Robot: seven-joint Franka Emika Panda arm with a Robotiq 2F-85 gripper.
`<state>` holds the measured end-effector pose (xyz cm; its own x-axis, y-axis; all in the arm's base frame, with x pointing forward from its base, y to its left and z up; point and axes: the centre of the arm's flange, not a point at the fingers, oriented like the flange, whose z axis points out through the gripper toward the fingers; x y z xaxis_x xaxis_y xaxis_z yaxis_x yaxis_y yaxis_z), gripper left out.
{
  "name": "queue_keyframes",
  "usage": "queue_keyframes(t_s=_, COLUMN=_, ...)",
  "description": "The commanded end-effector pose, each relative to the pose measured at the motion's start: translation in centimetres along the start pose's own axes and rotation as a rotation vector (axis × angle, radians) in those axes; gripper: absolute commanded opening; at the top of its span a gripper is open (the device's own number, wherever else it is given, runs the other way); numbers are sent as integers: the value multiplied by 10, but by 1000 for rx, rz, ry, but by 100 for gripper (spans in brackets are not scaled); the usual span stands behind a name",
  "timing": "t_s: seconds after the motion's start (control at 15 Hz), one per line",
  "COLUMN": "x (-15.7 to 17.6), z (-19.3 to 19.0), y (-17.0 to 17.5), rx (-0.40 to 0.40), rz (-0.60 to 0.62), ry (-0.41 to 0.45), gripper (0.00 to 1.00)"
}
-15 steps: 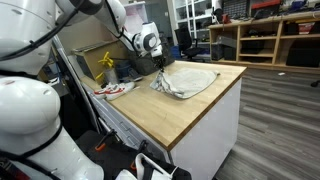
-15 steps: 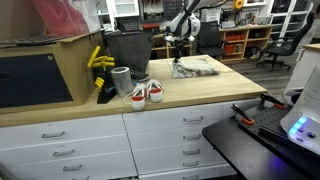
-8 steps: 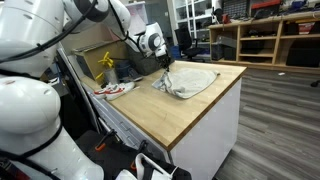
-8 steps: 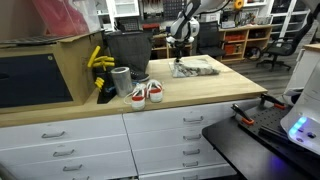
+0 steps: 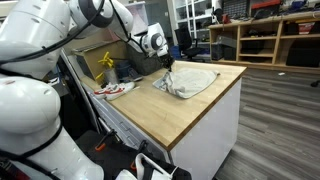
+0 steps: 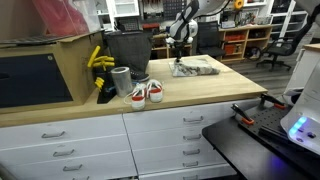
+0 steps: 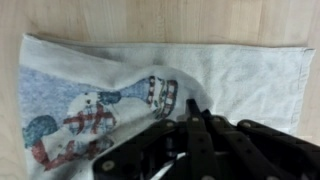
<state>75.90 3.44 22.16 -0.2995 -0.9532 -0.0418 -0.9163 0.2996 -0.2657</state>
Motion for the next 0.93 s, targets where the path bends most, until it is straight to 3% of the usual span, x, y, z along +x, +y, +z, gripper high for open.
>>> queue_keyframes(t_s=0.0, x=-5, z=7, y=-19, rx=2, rz=43, ry=43, gripper=1)
queue_keyframes(t_s=0.07, x=-4, z=8, y=-20, rx=2, rz=46, ry=50, gripper=1)
queue_keyframes(t_s=0.13, x=-3, z=11, y=-20, rx=-2, rz=42, ry=59, gripper=25)
queue_keyframes(t_s=0.33, x=1, z=13, y=-22, rx=-15, rz=38, ry=82, gripper=41)
queue_keyframes(t_s=0.67, x=5, z=-4, y=-16, rx=-32, rz=0, ry=93, gripper=79)
queue_keyframes(t_s=0.87, x=19, z=-16, y=-10, rx=-125, rz=-51, ry=122, gripper=100)
